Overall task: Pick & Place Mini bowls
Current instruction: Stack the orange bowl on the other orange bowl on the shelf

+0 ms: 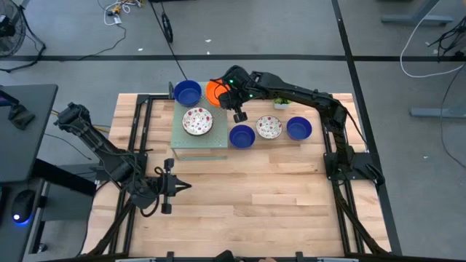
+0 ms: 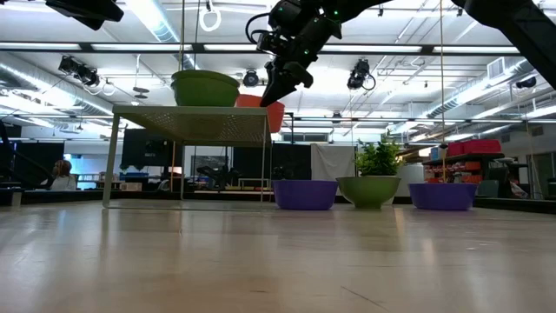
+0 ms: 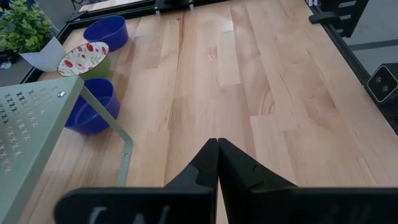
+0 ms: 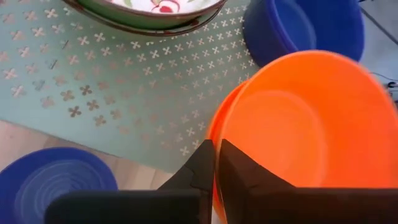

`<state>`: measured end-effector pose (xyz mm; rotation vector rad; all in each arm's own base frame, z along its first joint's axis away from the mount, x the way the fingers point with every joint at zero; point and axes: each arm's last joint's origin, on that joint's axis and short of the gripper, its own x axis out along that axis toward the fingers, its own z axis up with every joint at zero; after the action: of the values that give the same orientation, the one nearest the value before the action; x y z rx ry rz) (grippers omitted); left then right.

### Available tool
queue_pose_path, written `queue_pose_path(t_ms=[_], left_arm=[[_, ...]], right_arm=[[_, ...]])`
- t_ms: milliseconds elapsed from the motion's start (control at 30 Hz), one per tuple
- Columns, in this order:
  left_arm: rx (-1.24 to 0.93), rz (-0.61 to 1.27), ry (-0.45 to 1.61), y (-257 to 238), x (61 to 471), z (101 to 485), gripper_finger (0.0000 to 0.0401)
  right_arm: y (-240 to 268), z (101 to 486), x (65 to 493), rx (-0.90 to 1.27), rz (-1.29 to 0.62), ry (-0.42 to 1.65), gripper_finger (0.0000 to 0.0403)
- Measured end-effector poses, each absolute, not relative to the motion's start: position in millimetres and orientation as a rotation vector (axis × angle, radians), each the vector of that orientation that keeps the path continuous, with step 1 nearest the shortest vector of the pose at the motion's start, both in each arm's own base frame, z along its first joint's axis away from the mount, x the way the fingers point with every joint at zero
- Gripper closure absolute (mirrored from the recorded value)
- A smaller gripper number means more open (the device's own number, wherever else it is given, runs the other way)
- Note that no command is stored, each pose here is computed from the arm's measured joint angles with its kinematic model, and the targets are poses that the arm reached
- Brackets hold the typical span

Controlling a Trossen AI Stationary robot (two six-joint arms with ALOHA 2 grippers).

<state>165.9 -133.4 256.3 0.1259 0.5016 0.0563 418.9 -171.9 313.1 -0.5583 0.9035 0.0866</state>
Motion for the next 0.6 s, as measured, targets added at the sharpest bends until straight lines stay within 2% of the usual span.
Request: queue_pose_path(t_ms=[400,600], left_arm=[[0.126,0.056,0.502,-133.4,165.9,256.3,0.0387],[0.127,0.056,0.502,-133.3,165.9,256.3,0.0387]], right_arm=[[-172.7,315.8,420.9,-0.564,0.067,0.873,0.0378],[-172.1,320.2,419.0,-0.554,0.056,0.863,0.0337]])
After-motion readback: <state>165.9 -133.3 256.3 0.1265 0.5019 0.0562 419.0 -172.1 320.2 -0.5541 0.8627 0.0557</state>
